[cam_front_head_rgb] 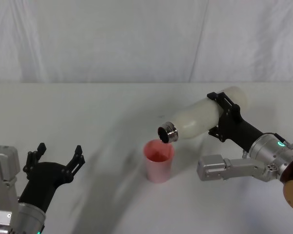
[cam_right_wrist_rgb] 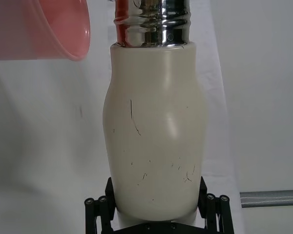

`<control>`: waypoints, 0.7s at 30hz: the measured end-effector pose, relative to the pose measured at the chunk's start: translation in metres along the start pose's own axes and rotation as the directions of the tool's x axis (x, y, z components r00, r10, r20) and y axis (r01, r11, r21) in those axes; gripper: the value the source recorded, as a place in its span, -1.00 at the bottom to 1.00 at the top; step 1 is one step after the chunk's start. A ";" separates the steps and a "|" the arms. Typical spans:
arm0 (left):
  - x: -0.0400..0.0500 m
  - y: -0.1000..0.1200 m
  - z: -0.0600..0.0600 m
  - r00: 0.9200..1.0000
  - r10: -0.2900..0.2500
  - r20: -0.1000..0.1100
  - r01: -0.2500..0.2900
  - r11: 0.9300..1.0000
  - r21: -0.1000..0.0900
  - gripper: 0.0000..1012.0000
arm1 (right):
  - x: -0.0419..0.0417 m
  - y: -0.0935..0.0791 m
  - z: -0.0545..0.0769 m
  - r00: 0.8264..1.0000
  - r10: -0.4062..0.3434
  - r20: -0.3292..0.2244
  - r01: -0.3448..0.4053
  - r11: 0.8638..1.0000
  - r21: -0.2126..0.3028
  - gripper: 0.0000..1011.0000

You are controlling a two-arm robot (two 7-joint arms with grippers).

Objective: Grasp the thermos with one hand and pour water into the cup lid.

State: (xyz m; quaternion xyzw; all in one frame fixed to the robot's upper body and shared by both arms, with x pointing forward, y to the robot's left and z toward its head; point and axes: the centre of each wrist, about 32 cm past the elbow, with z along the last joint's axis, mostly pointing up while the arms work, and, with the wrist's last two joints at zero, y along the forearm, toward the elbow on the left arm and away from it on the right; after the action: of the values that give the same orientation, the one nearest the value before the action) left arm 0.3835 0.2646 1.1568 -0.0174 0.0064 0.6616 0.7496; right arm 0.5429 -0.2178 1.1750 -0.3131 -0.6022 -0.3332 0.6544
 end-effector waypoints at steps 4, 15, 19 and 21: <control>0.0000 0.000 0.000 1.000 0.000 0.000 0.000 1.000 0.000 0.98 | -0.0005 0.000 0.000 1.000 0.002 -0.001 -0.002 1.000 -0.001 0.90; 0.0000 0.000 0.000 1.000 0.000 0.000 0.000 1.000 0.000 0.98 | -0.0013 0.000 0.000 1.000 0.004 -0.002 -0.004 1.000 0.001 0.90; 0.0000 0.000 0.000 1.000 0.000 0.000 0.000 1.000 0.000 0.98 | -0.0014 0.000 0.000 1.000 0.004 -0.001 -0.004 1.000 0.001 0.90; 0.0000 0.000 0.000 1.000 0.000 0.000 0.000 1.000 0.000 0.98 | -0.0015 0.000 0.000 1.000 0.005 -0.001 -0.005 1.000 0.001 0.90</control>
State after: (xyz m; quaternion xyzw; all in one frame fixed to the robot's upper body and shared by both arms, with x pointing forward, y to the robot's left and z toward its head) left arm 0.3835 0.2645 1.1568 -0.0174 0.0064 0.6616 0.7496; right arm 0.5426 -0.2177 1.1735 -0.3139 -0.6013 -0.3314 0.6558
